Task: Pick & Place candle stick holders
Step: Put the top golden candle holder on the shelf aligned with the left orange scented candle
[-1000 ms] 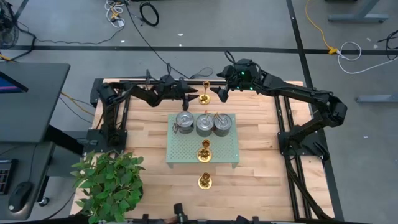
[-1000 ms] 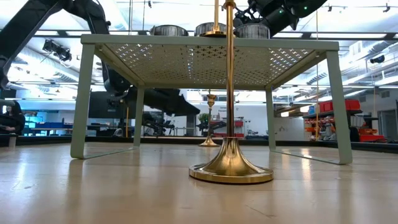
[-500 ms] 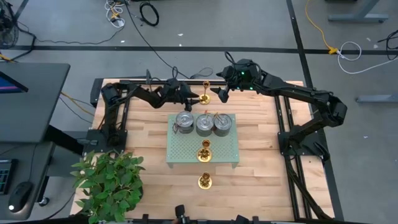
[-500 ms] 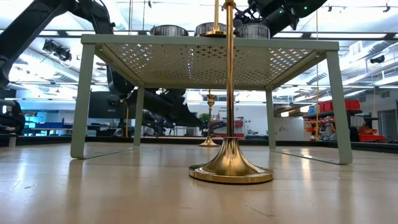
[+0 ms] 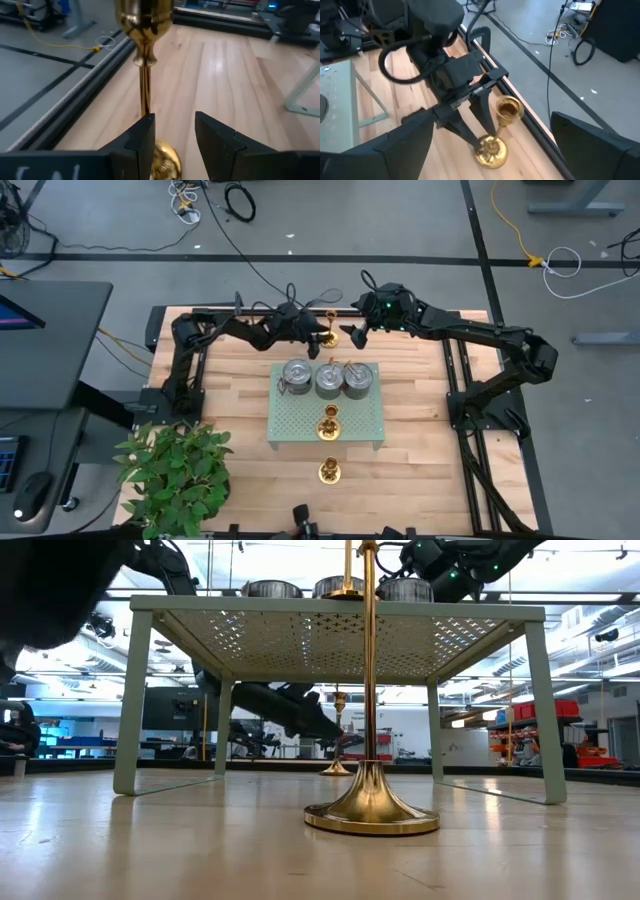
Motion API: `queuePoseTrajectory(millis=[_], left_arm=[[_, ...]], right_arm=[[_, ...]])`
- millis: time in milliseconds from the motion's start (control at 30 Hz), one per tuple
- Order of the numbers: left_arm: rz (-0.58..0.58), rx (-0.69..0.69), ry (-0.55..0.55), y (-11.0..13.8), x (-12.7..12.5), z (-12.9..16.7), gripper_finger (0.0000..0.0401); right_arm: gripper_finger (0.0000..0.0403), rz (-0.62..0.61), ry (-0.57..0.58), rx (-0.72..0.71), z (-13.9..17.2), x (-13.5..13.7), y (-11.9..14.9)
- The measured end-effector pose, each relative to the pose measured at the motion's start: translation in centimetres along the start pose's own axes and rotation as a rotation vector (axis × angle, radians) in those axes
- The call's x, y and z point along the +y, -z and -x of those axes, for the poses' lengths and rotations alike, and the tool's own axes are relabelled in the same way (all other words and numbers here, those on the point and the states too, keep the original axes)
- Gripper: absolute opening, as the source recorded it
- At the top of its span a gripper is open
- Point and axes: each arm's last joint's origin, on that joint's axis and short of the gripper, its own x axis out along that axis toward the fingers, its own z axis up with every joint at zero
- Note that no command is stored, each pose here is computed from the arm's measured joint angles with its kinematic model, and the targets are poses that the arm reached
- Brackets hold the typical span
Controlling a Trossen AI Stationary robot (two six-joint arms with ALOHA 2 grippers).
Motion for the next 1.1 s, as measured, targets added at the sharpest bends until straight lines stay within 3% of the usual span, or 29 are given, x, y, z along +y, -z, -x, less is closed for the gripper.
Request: queuePoseTrajectory(millis=[700,1100], left_arm=[[0.033,0.022,-0.112,-1.3,0.8,-0.7,0.0142],[0.09,0.063,-0.085,-0.9,0.7,-0.7,0.0142]], right_arm=[[0.04,-0.003,0.0,-0.002,0.0,0.0,0.0],[0.04,0.006,0.001,-0.006,0.0,0.0,-0.1]])
